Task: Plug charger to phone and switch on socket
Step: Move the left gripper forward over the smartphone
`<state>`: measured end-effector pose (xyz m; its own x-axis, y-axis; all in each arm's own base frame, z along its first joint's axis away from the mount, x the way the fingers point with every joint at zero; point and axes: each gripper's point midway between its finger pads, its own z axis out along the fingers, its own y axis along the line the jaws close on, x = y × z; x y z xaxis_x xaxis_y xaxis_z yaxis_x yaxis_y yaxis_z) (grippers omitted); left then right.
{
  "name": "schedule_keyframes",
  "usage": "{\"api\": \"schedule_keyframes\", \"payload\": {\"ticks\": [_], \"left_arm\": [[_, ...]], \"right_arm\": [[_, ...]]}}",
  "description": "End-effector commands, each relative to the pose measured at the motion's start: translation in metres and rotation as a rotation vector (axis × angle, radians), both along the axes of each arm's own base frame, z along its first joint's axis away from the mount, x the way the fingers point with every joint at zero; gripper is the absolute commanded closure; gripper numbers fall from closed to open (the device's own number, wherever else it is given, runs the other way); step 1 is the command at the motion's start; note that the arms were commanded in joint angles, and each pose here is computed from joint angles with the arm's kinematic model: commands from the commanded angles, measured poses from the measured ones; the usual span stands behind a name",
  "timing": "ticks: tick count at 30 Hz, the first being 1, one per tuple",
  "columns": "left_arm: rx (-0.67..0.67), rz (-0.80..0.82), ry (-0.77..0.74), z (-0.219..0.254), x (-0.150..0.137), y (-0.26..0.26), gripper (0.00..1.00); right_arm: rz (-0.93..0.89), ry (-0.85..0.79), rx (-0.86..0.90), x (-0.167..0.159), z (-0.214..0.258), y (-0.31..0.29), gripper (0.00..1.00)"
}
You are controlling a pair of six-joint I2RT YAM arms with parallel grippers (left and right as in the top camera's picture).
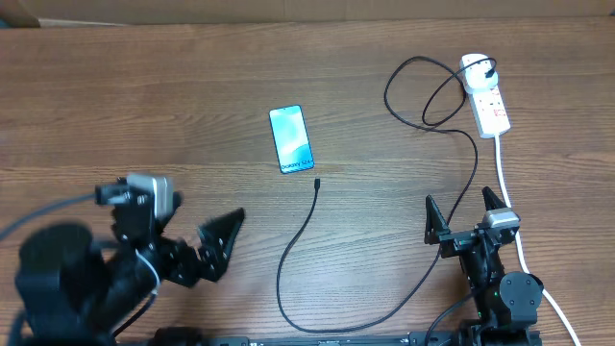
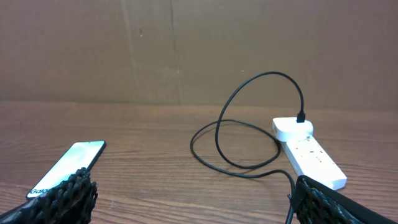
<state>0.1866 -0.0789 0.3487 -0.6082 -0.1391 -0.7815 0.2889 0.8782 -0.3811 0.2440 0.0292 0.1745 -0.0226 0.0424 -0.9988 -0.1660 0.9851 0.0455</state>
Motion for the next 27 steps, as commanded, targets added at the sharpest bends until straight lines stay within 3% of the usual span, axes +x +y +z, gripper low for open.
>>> {"api": "schedule_keyframes", "payload": {"ticks": [1, 5, 7, 11, 17, 27], "left_arm": [[0.113, 0.258, 0.118, 0.006, 0.021, 0.045, 0.0], [-0.062, 0.1, 0.129, 0.024, 0.03, 0.007, 0.0], [-0.084, 0.049, 0.082, 0.034, 0.044, -0.001, 0.0], [-0.015, 0.205, 0.218, 0.006, 0.055, 0.011, 0.0], [0.255, 0.449, 0.455, -0.053, 0.078, -0.001, 0.0], [0.216, 0.429, 0.474, -0.091, 0.148, -0.057, 0.0]], "right_arm": [[-0.008, -0.003, -0.004, 0.0, -0.002, -0.001, 0.0], [-0.008, -0.003, -0.004, 0.0, -0.002, -0.001, 0.0], [-0.008, -0.003, -0.004, 0.0, -0.002, -0.001, 0.0], [-0.007, -0.003, -0.004, 0.0, -0.002, -0.001, 0.0], [-0.008, -0.003, -0.004, 0.0, -0.002, -0.001, 0.0], [-0.008, -0.003, -0.004, 0.0, -0.002, -0.001, 0.0]]}}
